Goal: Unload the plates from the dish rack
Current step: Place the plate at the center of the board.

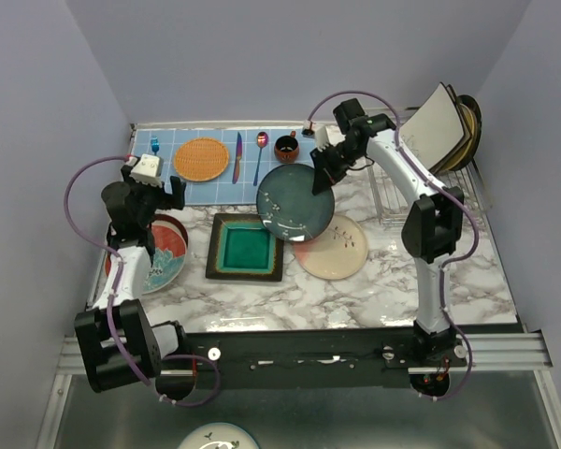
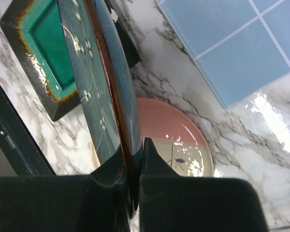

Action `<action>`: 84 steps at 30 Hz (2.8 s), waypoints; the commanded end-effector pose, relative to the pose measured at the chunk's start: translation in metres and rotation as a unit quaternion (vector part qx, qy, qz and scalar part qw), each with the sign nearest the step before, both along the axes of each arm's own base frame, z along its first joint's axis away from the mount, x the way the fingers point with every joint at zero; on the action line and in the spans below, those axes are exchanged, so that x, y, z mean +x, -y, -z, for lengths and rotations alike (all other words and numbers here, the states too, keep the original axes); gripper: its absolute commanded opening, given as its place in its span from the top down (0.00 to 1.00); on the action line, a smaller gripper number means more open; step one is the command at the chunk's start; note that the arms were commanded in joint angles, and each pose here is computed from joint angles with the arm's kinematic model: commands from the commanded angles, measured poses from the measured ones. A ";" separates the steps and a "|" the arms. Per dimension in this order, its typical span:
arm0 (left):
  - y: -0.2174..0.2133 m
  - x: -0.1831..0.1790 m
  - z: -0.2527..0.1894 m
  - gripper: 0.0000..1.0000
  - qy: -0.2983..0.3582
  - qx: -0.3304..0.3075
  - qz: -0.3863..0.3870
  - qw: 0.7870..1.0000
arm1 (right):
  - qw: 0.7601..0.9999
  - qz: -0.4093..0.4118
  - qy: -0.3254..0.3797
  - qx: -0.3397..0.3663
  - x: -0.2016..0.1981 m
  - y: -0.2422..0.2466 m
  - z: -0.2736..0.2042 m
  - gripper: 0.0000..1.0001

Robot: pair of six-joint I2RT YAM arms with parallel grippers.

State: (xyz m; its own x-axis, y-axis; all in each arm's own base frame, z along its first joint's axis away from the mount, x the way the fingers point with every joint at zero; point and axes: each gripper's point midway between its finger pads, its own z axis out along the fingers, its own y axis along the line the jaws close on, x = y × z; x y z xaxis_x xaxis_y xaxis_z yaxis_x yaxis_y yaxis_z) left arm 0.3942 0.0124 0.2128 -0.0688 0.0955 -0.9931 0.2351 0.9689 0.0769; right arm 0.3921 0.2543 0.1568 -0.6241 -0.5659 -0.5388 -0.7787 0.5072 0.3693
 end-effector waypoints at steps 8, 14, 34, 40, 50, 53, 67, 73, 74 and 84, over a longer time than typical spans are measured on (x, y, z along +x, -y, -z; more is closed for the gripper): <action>-0.008 -0.013 -0.004 0.05 -0.044 0.022 0.042 0.998 | 0.970 -0.073 -0.087 0.215 -0.019 -0.081 -0.054 0.99; -0.009 -0.014 0.009 0.04 -0.061 0.035 0.049 0.996 | 0.968 -0.085 -0.081 0.223 -0.023 -0.105 -0.049 0.99; 0.008 -0.030 0.016 0.10 -0.130 0.035 0.168 0.976 | 0.991 -0.045 0.005 0.125 -0.015 -0.087 -0.021 0.99; -0.002 -0.036 0.031 0.10 -0.143 0.057 0.138 0.978 | 0.990 -0.044 -0.016 0.136 -0.013 -0.094 -0.023 0.99; -0.023 -0.036 0.028 0.10 -0.110 0.097 0.065 0.987 | 0.982 -0.051 -0.063 0.170 -0.020 -0.105 -0.024 0.99; -0.026 -0.035 0.025 0.10 -0.099 0.096 0.052 0.989 | 0.979 -0.052 -0.083 0.180 -0.026 -0.106 -0.025 0.99; -0.020 -0.026 0.021 0.10 -0.079 0.043 0.045 0.995 | 0.993 -0.029 -0.057 0.096 -0.026 -0.081 0.016 0.99; -0.017 -0.026 0.024 0.09 -0.082 0.039 0.051 0.995 | 0.994 -0.043 -0.066 0.076 -0.034 -0.072 0.027 0.99; -0.016 -0.025 0.024 0.10 -0.081 0.038 0.053 0.995 | 0.994 -0.045 -0.070 0.076 -0.038 -0.071 0.027 0.99; -0.013 -0.028 0.031 0.09 -0.089 0.044 0.064 0.993 | 0.989 -0.046 -0.084 0.108 -0.045 -0.068 0.014 0.99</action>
State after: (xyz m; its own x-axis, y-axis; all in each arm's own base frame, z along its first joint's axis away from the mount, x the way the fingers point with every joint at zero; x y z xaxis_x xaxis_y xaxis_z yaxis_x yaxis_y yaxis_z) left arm 0.3676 0.0308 0.1871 -0.2264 0.1952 -0.9543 0.3468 0.9317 0.1083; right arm 0.3569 0.3178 0.0987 -0.6975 -0.5459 -0.4641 -0.7095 0.4352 0.5543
